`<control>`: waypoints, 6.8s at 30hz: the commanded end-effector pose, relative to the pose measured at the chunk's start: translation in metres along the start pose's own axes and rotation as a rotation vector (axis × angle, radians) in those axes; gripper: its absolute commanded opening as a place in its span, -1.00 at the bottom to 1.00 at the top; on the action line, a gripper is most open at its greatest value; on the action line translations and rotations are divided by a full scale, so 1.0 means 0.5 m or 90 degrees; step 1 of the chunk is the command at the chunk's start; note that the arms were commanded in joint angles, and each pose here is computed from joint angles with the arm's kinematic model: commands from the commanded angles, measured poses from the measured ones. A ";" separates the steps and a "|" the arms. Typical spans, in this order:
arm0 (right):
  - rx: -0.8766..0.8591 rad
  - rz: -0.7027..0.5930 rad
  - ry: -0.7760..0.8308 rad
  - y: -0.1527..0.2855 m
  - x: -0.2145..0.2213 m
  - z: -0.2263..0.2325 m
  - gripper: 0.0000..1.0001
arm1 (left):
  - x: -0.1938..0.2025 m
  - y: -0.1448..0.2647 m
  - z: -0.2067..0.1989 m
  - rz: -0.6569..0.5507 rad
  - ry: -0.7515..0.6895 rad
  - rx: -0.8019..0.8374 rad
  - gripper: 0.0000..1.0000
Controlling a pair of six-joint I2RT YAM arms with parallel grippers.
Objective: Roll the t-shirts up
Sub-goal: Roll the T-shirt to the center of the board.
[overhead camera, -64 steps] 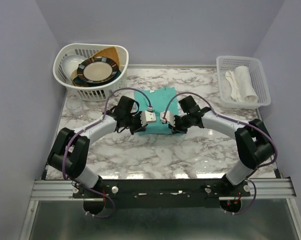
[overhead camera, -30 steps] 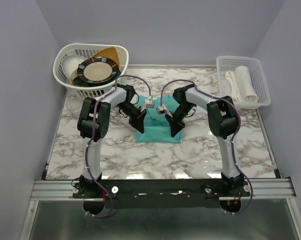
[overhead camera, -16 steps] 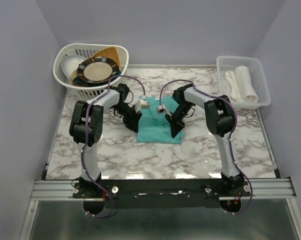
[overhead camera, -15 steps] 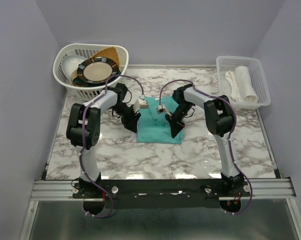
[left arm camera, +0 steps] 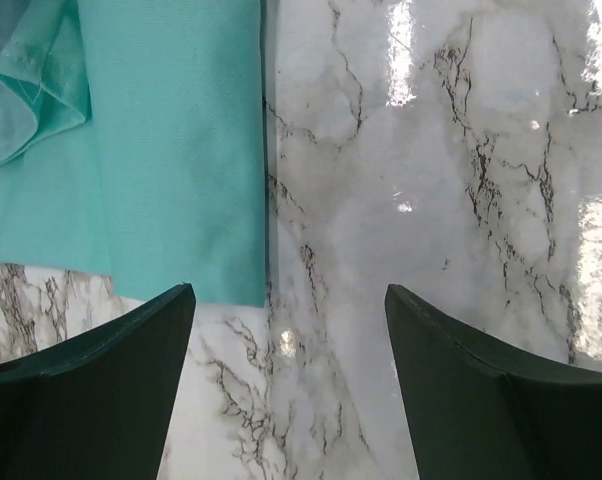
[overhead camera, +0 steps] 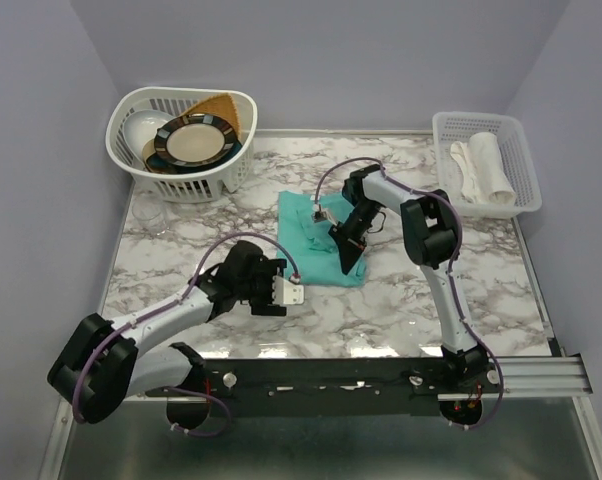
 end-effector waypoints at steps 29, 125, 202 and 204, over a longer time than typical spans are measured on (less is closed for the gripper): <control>0.050 -0.114 0.030 0.144 0.024 0.025 0.89 | -0.049 -0.082 0.058 -0.015 0.040 0.239 -0.79; 0.454 -0.282 0.471 -0.012 0.119 0.126 -0.82 | -0.081 -0.080 0.067 -0.025 0.279 0.081 0.81; -0.088 -0.045 -0.092 0.013 0.036 -0.020 -0.80 | -0.209 0.116 0.278 -0.160 0.242 -0.154 0.97; -0.088 -0.045 -0.094 0.013 0.034 -0.022 -0.79 | -0.230 0.082 0.231 -0.156 0.154 -0.147 0.97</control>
Point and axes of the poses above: each gripper's point midway between its finger pads, its own y axis back along the fingers, its own z axis along the line the jaws close on, x = y × z, the point moved 7 cm from there along y, back along the fingers, and after that the axes turned 15 degrees about -y, right-handed, at the moved point
